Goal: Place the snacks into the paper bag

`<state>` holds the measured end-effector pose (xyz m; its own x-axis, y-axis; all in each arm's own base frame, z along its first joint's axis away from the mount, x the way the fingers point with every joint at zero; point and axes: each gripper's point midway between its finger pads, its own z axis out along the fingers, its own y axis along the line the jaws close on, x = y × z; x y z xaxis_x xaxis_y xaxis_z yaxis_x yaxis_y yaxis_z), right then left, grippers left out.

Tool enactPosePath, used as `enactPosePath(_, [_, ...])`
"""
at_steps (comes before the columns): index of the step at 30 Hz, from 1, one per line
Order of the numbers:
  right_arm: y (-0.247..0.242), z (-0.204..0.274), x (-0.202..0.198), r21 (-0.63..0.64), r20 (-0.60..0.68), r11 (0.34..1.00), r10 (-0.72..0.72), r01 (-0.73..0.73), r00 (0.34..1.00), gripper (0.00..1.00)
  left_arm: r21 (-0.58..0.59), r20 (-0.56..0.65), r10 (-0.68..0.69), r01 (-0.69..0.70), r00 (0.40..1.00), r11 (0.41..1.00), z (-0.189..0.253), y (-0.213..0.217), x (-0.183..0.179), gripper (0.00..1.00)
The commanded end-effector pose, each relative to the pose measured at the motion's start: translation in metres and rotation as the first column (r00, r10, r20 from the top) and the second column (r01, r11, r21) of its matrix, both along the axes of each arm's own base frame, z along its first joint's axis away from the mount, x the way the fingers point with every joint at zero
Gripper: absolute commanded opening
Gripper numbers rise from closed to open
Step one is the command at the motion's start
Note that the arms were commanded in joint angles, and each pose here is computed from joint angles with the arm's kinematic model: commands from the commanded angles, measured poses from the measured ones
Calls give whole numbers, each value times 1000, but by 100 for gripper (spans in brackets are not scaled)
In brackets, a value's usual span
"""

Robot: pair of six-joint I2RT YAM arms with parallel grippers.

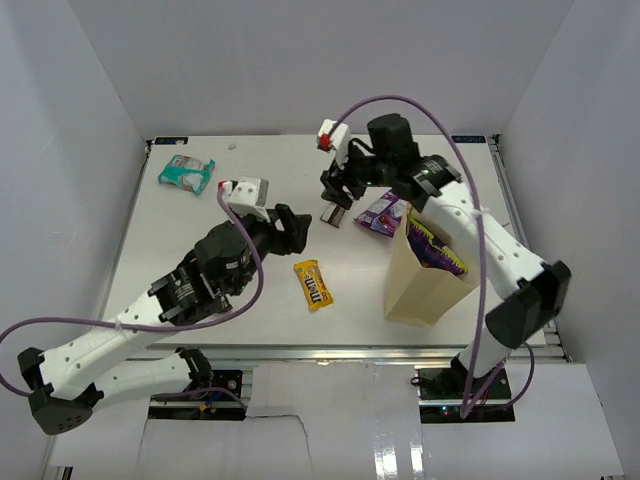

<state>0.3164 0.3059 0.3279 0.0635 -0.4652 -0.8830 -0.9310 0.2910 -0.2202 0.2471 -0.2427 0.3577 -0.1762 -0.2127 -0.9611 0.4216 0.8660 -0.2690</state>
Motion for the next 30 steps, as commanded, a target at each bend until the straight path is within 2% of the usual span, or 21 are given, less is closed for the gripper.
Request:
enactPosePath(1, [-2,-37,64,-76,-78,923,-383,377,921,69,-83,-118,92,-102,989,991,-27,29,-10,77])
enactPosePath(2, [-1,-49,73,-93,-106,898,-439,431,892,70,-137,-154,100,-121,983,983,-33,32,-14,77])
enactPosePath(3, [1,-80,87,-151,-139,859,-509,490,849,72,-155,-177,101,-130,979,979,-48,38,-19,77])
enactPosePath(4, [0,-93,95,-158,-176,810,-586,565,791,76,-175,-197,102,-137,975,975,-55,40,-21,77])
enactPosePath(6, [3,-125,113,-190,-200,746,-666,638,719,80,-215,-234,104,-156,967,964,-70,44,-26,77])
enactPosePath(7, [7,-133,119,-182,-237,703,-710,687,663,87,-220,-243,103,-159,965,962,-73,45,-27,77])
enactPosePath(10, [15,-155,140,-189,-176,613,-790,767,587,98,-214,-268,116,-177,956,961,-81,50,-29,78])
enactPosePath(14, [21,-195,156,-217,-191,538,-842,815,505,98,-196,-294,135,-198,946,960,-89,57,-32,78])
enactPosePath(18, [20,-231,167,-248,-220,480,-874,841,434,98,-207,-325,145,-219,935,953,-94,61,-35,78])
enactPosePath(24, [18,-260,174,-276,-267,446,-887,852,378,100,-207,-349,152,-234,925,950,-97,62,-37,80])
enactPosePath(25, [17,-265,173,-284,-277,445,-886,849,371,96,-206,-347,158,-239,925,949,-97,63,-36,80])
enactPosePath(30, [8,-283,173,-319,-303,435,-889,842,344,90,-176,-343,183,-254,921,951,-96,60,-30,82])
